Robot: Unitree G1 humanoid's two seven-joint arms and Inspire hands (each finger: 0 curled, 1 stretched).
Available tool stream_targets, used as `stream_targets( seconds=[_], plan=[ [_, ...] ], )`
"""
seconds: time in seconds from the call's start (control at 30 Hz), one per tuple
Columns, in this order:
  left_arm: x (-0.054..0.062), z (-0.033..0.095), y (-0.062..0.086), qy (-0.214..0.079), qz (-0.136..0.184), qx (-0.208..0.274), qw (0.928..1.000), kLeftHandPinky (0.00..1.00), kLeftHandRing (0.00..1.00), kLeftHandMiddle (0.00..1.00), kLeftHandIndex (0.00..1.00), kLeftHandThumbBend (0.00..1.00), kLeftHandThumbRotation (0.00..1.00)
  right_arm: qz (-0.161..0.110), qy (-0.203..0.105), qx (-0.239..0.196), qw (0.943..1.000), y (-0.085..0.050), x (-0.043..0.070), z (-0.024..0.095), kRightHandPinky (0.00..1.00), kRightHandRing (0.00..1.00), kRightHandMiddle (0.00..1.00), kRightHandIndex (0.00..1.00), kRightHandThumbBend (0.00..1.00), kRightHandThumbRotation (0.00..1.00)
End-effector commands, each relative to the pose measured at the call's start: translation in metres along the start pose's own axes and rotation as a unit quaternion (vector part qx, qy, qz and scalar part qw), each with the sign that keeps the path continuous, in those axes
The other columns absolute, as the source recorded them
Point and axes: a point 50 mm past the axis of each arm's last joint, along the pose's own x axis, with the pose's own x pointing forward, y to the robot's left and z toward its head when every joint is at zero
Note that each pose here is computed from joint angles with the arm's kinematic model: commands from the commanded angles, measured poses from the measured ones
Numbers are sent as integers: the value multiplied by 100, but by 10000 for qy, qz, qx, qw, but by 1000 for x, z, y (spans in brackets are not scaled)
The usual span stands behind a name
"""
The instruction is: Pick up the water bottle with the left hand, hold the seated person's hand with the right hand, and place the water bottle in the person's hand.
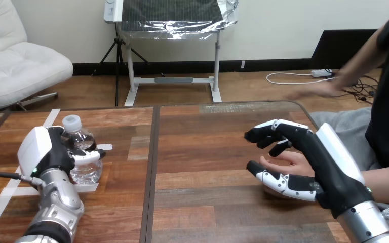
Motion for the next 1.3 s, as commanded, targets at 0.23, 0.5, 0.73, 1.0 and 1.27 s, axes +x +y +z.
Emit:
stream_targets(
  seconds=[0.23, 0.5, 0.73, 1.0, 1.27],
  plan=[
    [6, 22, 8, -472, 272, -127, 9984, 37, 42, 47, 54, 62, 0, -189, -349, -179, 9991, -13, 6, 11, 55, 64, 66, 63, 53, 0],
    [5, 19, 6, -396, 237, -198, 9987, 38, 43, 48, 54, 61, 0, -194, -312, -200, 9991, -14, 5, 11, 55, 64, 66, 63, 53, 0],
    [3, 16, 5, -417, 259, -301, 9983, 38, 43, 48, 54, 61, 0, -178, -298, -199, 9992, -14, 4, 11, 55, 64, 66, 63, 53, 0],
    [0, 15, 2, -403, 257, -378, 9981, 38, 43, 48, 54, 61, 0, -192, -291, -197, 9992, -15, 4, 10, 56, 64, 66, 64, 53, 0],
    [-3, 13, -2, -393, 227, -564, 9974, 41, 45, 49, 55, 61, 0, -207, -287, -206, 9992, -15, 4, 10, 55, 64, 66, 64, 52, 0]
  ],
)
